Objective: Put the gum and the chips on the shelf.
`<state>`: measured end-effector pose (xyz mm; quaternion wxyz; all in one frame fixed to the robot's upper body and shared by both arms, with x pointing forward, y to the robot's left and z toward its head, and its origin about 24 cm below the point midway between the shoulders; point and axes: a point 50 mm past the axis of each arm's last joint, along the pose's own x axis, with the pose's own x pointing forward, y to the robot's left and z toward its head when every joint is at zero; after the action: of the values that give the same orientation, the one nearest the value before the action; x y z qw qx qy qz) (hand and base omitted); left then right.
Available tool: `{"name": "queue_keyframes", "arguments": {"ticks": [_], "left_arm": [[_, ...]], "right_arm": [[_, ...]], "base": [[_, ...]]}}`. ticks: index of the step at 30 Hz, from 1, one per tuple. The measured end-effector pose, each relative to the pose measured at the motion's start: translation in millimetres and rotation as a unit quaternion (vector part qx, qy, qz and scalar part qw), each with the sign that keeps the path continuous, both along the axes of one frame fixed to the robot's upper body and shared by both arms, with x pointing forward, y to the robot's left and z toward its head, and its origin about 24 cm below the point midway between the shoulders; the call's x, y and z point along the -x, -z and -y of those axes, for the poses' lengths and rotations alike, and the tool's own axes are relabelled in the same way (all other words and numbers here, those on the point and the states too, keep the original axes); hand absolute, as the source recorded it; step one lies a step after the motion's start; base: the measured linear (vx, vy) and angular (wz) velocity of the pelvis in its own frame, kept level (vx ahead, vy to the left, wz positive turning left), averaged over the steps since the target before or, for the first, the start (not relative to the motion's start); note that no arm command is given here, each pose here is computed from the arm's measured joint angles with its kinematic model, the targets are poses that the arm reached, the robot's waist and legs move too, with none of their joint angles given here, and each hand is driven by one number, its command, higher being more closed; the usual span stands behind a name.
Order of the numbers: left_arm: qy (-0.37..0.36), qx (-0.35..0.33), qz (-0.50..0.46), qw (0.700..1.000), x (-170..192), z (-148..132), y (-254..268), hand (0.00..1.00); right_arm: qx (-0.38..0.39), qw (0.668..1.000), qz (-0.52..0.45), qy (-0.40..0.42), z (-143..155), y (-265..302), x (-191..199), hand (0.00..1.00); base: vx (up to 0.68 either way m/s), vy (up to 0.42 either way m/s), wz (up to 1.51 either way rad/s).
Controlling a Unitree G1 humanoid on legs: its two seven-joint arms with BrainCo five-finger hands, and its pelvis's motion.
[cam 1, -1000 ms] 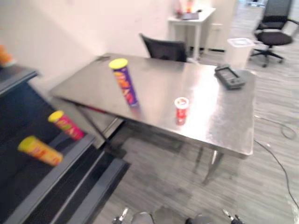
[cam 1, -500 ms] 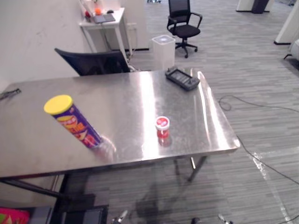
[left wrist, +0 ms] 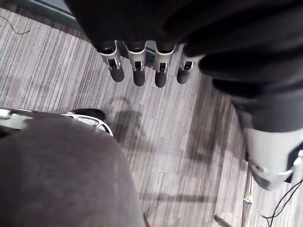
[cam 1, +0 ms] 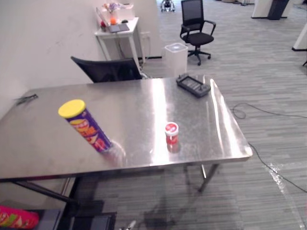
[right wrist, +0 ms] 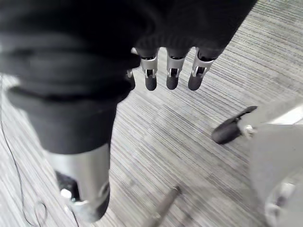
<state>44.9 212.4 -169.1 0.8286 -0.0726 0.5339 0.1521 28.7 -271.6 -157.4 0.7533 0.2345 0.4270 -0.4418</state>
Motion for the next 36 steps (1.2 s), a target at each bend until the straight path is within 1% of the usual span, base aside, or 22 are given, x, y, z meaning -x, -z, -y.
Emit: {"name": "queue_keyframes", "arguments": {"ticks": [2, 3, 4, 5, 7, 9, 10, 11, 12, 14, 15, 16, 17, 19, 20, 22, 23, 25, 26, 28, 32, 36], "left_arm": [[-0.003, 0.001, 0.004, 1.0, -1.0, 0.1, -0.3, 0.0], [-0.004, 0.001, 0.004, 1.0, -0.5, -0.1, -0.4, 0.0], [-0.004, 0.0, 0.003, 1.0, 1.3, -0.4, -0.4, 0.0], [-0.005, 0.0, 0.003, 1.0, 2.3, -0.4, -0.4, 0.0], [-0.007, 0.0, 0.002, 1.0, 5.0, -0.8, -0.5, 0.0], [-0.006, -0.001, 0.008, 1.0, 3.1, -1.0, -1.3, 0.0], [-0.002, -0.002, 0.014, 1.0, 1.7, -0.7, -2.1, 0.0], [-0.003, -0.003, 0.017, 1.0, 2.2, -0.5, -2.4, 0.0], [-0.003, -0.003, 0.016, 1.0, 3.5, -0.6, -2.4, 0.0], [-0.004, -0.004, 0.013, 1.0, 8.4, -0.7, -2.4, 0.0], [-0.004, -0.004, 0.013, 1.0, 9.0, -0.7, -2.5, 0.0], [-0.002, -0.004, 0.014, 1.0, 9.6, -0.5, -2.8, 0.0], [-0.002, -0.004, 0.014, 1.0, 10.0, -0.5, -2.8, 0.0], [-0.002, -0.004, 0.014, 1.0, 11.7, -0.7, -3.0, 0.0], [-0.002, -0.003, 0.015, 1.0, 11.6, -0.8, -3.1, 0.0], [-0.001, -0.002, 0.017, 1.0, 11.3, -1.6, -3.5, 0.0], [0.0, -0.001, 0.018, 1.0, 11.1, -1.7, -3.6, 0.0], [0.0, 0.003, 0.02, 1.0, 11.0, -2.4, -3.8, 0.0], [0.0, 0.004, 0.02, 1.0, 11.0, -2.4, -3.8, 0.0], [0.002, 0.006, 0.021, 1.0, 11.0, -2.7, -3.9, 0.0], [0.003, 0.006, 0.02, 1.0, 11.0, -2.5, -3.8, 0.0], [0.008, 0.006, 0.016, 1.0, 12.4, -2.1, -3.4, 0.0]], "right_arm": [[0.059, 0.997, 0.024, 0.035, 41.5, -17.9, -9.7, 0.0], [0.082, 0.995, 0.032, 0.037, 54.2, -25.3, -15.7, 0.0], [0.134, 0.989, 0.061, 0.029, 77.7, -44.1, -33.6, 0.0], [0.164, 0.983, 0.079, 0.016, 89.1, -56.5, -45.1, 0.0], [0.302, 0.939, 0.158, -0.04, 121.8, -119.9, -96.2, 0.0], [0.384, 0.9, 0.195, -0.062, 129.7, -160.9, -120.3, 0.0], [0.445, 0.865, 0.221, -0.074, 129.9, -191.2, -135.1, 0.0], [0.489, 0.833, 0.244, -0.087, 126.1, -216.2, -147.9, 0.0], [0.507, 0.817, 0.256, -0.097, 122.2, -227.6, -155.0, 0.0], [0.553, 0.758, 0.313, -0.146, 98.8, -264.0, -179.1, 0.0], [0.558, 0.746, 0.328, -0.159, 91.2, -270.2, -183.6, 0.0], [0.564, 0.72, 0.357, -0.189, 75.9, -280.6, -191.2, 0.0], [0.565, 0.709, 0.369, -0.205, 68.9, -284.5, -194.3, 0.0], [0.556, 0.671, 0.407, -0.274, 43.1, -292.7, -204.9, 0.0], [0.549, 0.664, 0.416, -0.292, 37.2, -293.4, -206.9, 0.0], [0.52, 0.639, 0.438, -0.359, 17.1, -289.9, -213.5, 0.0], [0.513, 0.636, 0.441, -0.371, 12.8, -288.0, -214.9, 0.0], [0.464, 0.627, 0.465, -0.418, -6.3, -279.7, -220.9, 0.0], [0.458, 0.626, 0.468, -0.424, -8.6, -278.7, -221.5, 0.0], [0.426, 0.612, 0.476, -0.466, -25.9, -270.9, -225.1, 0.0], [0.383, 0.605, 0.483, -0.505, -44.4, -258.5, -227.9, 0.0], [0.356, 0.593, 0.474, -0.545, -58.6, -247.1, -230.2, 0.0]], "base": [[0.08, 0.014, 0.12], [0.05, 0.029, 0.03], [0.0, 0.0, 0.0], [0.0, 0.0, 0.0], [0.0, 0.0, 0.0], [-0.01, -0.001, 0.04], [-0.02, -0.007, 0.11], [-0.01, -0.008, 0.1], [0.0, -0.007, 0.04], [0.0, 0.0, 0.0], [0.0, 0.0, 0.0], [0.0, 0.0, 0.0], [0.0, 0.0, 0.0], [0.0, 0.0, 0.0], [0.0, 0.0, 0.0], [0.0, 0.0, 0.0], [0.0, 0.0, 0.0], [0.0, 0.0, 0.0], [0.0, 0.0, 0.0], [-0.02, 0.005, 0.04], [-0.03, 0.005, 0.08], [0.0, 0.0, 0.0]]}}
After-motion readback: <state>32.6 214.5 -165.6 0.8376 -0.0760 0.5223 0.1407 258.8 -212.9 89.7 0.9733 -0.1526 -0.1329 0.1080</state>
